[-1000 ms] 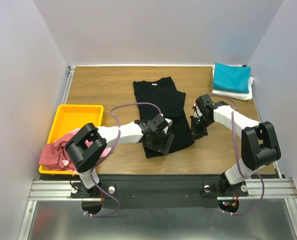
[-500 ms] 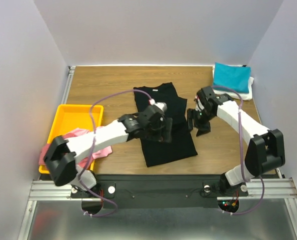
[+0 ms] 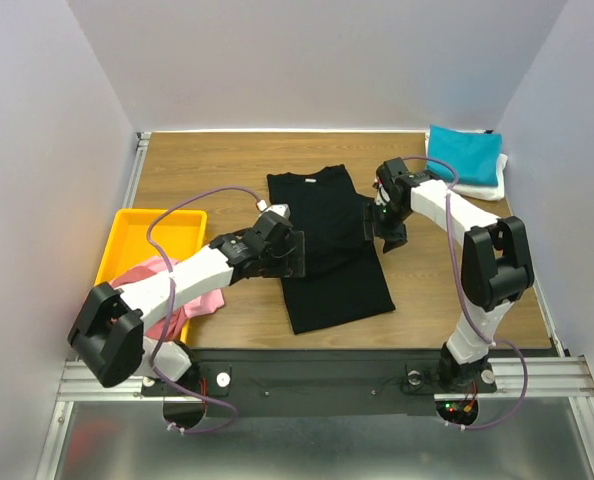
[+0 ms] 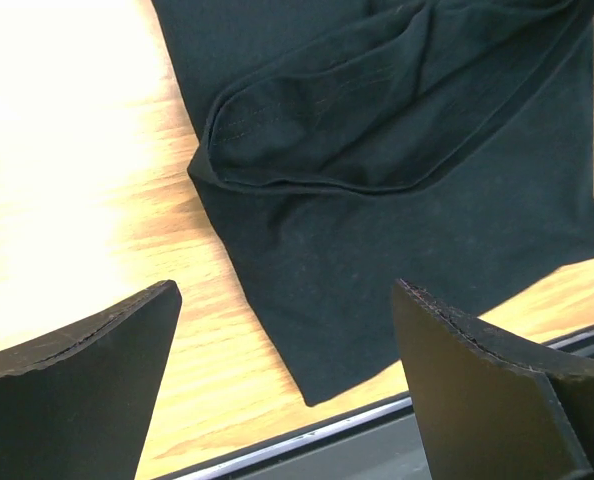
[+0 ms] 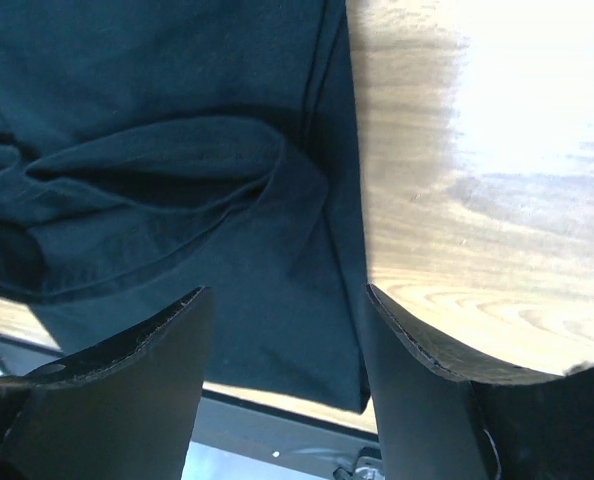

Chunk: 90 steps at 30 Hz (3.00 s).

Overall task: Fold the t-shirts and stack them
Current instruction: Fold the tshirt

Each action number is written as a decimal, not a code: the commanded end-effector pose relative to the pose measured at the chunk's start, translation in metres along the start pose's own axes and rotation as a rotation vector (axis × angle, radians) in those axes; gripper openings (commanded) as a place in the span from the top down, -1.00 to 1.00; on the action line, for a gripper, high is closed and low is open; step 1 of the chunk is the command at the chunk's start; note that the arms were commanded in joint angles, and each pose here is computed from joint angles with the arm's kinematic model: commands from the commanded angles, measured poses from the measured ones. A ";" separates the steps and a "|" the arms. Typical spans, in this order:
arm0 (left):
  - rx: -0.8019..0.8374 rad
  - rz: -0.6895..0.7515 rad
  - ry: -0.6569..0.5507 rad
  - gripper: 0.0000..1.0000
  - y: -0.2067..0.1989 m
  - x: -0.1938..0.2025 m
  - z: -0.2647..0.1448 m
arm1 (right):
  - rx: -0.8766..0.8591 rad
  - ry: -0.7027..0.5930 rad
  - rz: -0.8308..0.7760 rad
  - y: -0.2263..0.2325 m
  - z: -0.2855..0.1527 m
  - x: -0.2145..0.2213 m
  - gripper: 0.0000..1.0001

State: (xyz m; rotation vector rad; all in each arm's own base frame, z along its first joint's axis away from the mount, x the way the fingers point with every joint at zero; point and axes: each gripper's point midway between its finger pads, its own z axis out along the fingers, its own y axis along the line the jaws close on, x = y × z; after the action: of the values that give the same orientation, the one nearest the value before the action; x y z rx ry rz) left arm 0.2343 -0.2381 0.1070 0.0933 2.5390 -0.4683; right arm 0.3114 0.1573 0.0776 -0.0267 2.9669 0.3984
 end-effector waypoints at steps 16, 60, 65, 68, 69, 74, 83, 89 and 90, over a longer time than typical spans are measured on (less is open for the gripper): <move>-0.076 0.064 0.118 -0.96 0.010 0.024 0.051 | -0.012 -0.062 -0.046 0.001 0.023 -0.038 -0.31; -0.104 -0.015 0.043 -0.21 0.029 -0.017 0.062 | -0.057 0.003 -0.041 0.006 0.045 -0.030 0.84; -0.044 -0.011 -0.001 -0.34 0.025 -0.026 0.054 | -0.058 0.005 -0.039 0.006 0.045 -0.030 0.85; -0.051 -0.012 0.007 -0.34 0.031 -0.025 0.057 | -0.059 0.007 -0.040 0.006 0.045 -0.029 0.85; -0.048 -0.010 0.007 -0.33 0.030 -0.026 0.058 | -0.061 0.006 -0.040 0.006 0.045 -0.030 0.85; -0.049 -0.003 0.022 -0.29 0.030 -0.027 0.066 | -0.064 0.007 -0.041 0.007 0.045 -0.029 0.85; -0.064 0.010 0.040 -0.01 0.036 -0.025 0.077 | -0.060 0.001 -0.037 0.007 0.043 -0.030 0.96; -0.063 0.010 0.035 0.63 0.033 -0.030 0.079 | -0.055 -0.018 -0.030 0.007 0.038 -0.032 0.99; -0.039 0.009 0.048 0.72 0.028 -0.029 0.078 | -0.053 -0.026 -0.022 0.008 0.036 -0.034 0.99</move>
State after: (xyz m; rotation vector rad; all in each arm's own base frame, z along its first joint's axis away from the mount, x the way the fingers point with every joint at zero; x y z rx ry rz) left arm 0.2900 -0.2273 0.0328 0.0859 2.6444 -0.3602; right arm 0.3441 0.1740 0.0382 -0.0817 2.9776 0.4632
